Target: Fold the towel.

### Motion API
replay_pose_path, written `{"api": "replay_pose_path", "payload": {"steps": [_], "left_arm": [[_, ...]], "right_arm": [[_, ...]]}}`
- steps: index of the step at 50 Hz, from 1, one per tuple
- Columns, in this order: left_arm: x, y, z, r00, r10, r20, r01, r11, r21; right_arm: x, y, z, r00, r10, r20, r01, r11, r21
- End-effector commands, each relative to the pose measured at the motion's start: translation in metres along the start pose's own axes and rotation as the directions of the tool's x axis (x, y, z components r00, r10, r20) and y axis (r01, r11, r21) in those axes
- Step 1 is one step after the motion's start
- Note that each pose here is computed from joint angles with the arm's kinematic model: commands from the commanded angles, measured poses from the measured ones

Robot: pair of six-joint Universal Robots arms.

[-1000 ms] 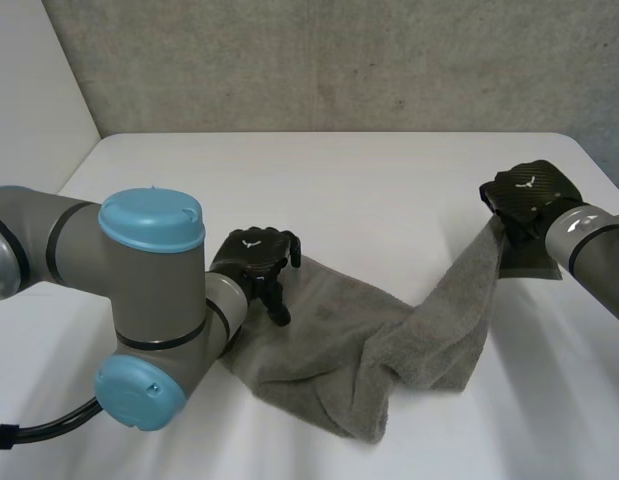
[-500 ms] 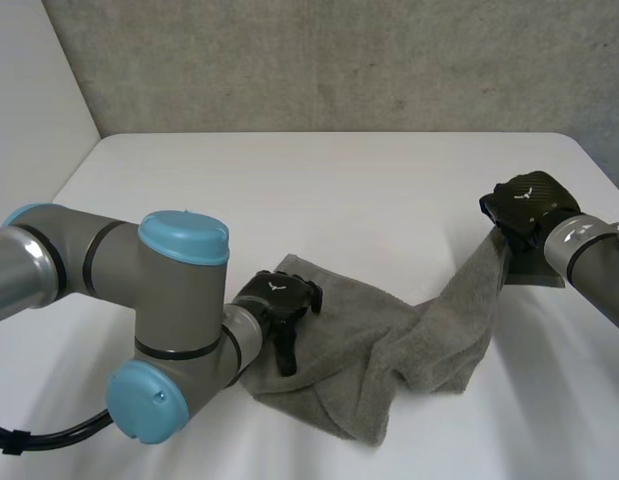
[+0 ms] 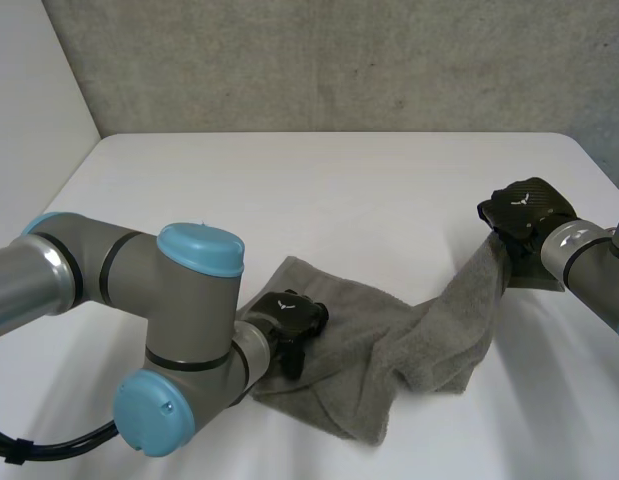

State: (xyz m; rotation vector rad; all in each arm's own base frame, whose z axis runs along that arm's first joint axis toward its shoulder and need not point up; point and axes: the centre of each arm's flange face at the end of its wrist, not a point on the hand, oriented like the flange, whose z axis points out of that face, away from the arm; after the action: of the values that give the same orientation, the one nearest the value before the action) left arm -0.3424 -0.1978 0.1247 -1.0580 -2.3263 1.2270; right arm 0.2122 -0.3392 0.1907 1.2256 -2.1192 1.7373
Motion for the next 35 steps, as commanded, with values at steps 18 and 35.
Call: {"api": "replay_pose_path", "payload": {"steps": [18, 35], "left_arm": [[-0.034, -0.059, -0.007, 0.983, -0.044, 0.178, 0.006, 0.978, 0.211], [-0.044, -0.069, 0.029, 0.982, -0.047, 0.184, -0.007, 0.96, 0.28]], "right_arm": [[-0.011, -0.011, -0.001, 1.0, -0.014, 0.022, 0.013, 0.999, 0.032], [-0.011, -0.01, -0.001, 1.0, -0.013, 0.026, 0.012, 0.999, 0.032]]}}
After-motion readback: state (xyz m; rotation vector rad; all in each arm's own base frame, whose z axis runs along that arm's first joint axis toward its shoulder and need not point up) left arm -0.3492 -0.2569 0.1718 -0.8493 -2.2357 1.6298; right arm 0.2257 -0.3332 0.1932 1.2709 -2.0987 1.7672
